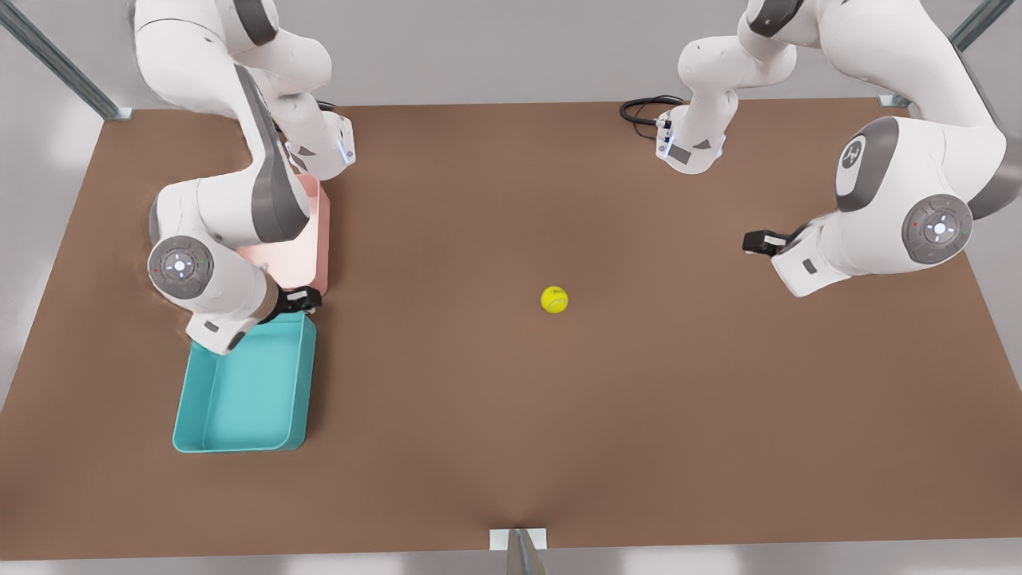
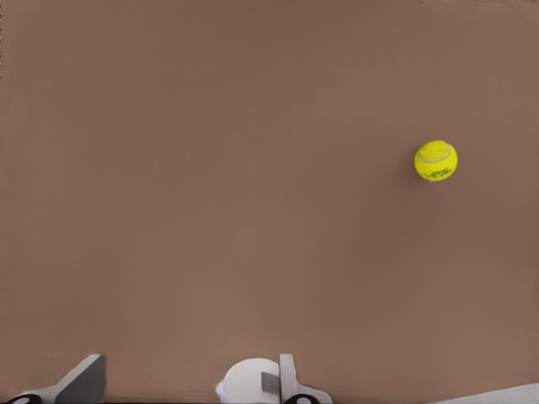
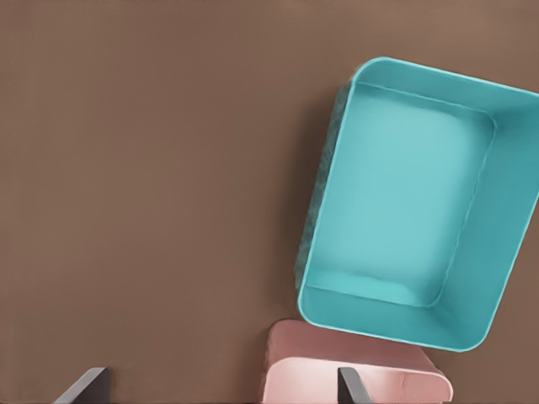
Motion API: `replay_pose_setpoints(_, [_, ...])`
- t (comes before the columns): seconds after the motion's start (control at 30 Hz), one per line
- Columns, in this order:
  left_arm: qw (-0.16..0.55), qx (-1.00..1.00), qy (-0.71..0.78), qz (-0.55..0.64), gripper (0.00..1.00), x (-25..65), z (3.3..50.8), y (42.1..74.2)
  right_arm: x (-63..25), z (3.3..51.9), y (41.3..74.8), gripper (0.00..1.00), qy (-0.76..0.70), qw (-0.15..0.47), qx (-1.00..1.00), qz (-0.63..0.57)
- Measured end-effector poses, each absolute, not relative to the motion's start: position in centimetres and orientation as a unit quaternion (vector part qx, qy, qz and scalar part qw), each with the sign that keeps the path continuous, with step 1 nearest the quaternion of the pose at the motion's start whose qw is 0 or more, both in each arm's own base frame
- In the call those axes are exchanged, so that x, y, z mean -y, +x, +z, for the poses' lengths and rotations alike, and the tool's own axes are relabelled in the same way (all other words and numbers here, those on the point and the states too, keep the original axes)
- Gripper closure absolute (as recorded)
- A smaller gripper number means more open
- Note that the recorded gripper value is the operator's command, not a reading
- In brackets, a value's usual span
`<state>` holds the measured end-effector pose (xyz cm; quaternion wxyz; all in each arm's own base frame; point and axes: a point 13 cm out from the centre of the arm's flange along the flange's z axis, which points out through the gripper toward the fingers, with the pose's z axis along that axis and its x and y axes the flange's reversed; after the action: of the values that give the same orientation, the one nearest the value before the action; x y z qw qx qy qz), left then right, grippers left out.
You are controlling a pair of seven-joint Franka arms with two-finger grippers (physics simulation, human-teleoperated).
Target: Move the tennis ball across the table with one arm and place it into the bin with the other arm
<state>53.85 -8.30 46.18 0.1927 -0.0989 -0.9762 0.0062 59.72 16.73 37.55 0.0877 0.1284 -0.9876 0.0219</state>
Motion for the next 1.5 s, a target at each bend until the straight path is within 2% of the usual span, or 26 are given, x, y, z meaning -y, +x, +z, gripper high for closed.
replay_pose_setpoints(0.07, [0.197, 0.977, -0.080, 0.003, 0.00, 8.4, 46.2, 53.6, -25.6, 35.0, 59.4, 0.00, 0.153, 0.083, 0.985, 0.010])
replay_pose_setpoints(0.2, [0.202, 0.978, -0.046, -0.003, 0.00, 8.5, 46.1, 53.4, -43.5, 27.2, 56.7, 0.00, 0.169, 0.058, 0.984, -0.012])
replay_pose_setpoints(0.3, [0.204, 0.979, -0.025, -0.008, 0.00, 8.5, 46.1, 53.3, -49.3, 21.9, 57.2, 0.00, 0.124, 0.030, 0.991, -0.031])
replay_pose_setpoints(0.37, [0.205, 0.979, -0.013, -0.010, 0.00, 8.5, 46.1, 53.3, -51.3, 20.2, 58.0, 0.00, 0.088, 0.010, 0.995, -0.045])
replay_pose_setpoints(0.47, [0.206, 0.978, 0.004, -0.014, 0.00, 8.4, 46.0, 53.2, -54.8, 17.8, 55.7, 0.00, 0.061, -0.001, 0.997, -0.050])
replay_pose_setpoints(0.6, [0.207, 0.978, 0.021, -0.018, 0.00, 8.4, 45.9, 53.2, -57.4, 15.8, 54.3, 0.00, 0.018, -0.007, 0.998, -0.057])
replay_pose_setpoints(0.97, [0.208, 0.977, 0.054, -0.017, 0.00, 8.6, 45.3, 53.6, -61.7, 12.0, 53.6, 0.00, -0.072, -0.025, 0.993, -0.091])
replay_pose_setpoints(1.13, [0.205, 0.977, 0.060, -0.018, 0.00, 9.1, 45.2, 53.7, -63.1, 11.2, 52.1, 0.00, -0.091, -0.022, 0.991, -0.094])
replay_pose_setpoints(1.37, [0.210, 0.975, 0.067, -0.020, 0.00, 9.4, 45.2, 53.4, -65.3, 10.5, 48.3, 0.00, -0.096, -0.009, 0.991, -0.090])
replay_pose_setpoints(1.5, [0.212, 0.974, 0.071, -0.021, 0.00, 9.4, 45.2, 53.2, -64.8, 9.6, 47.6, 0.00, -0.105, -0.002, 0.991, -0.079])
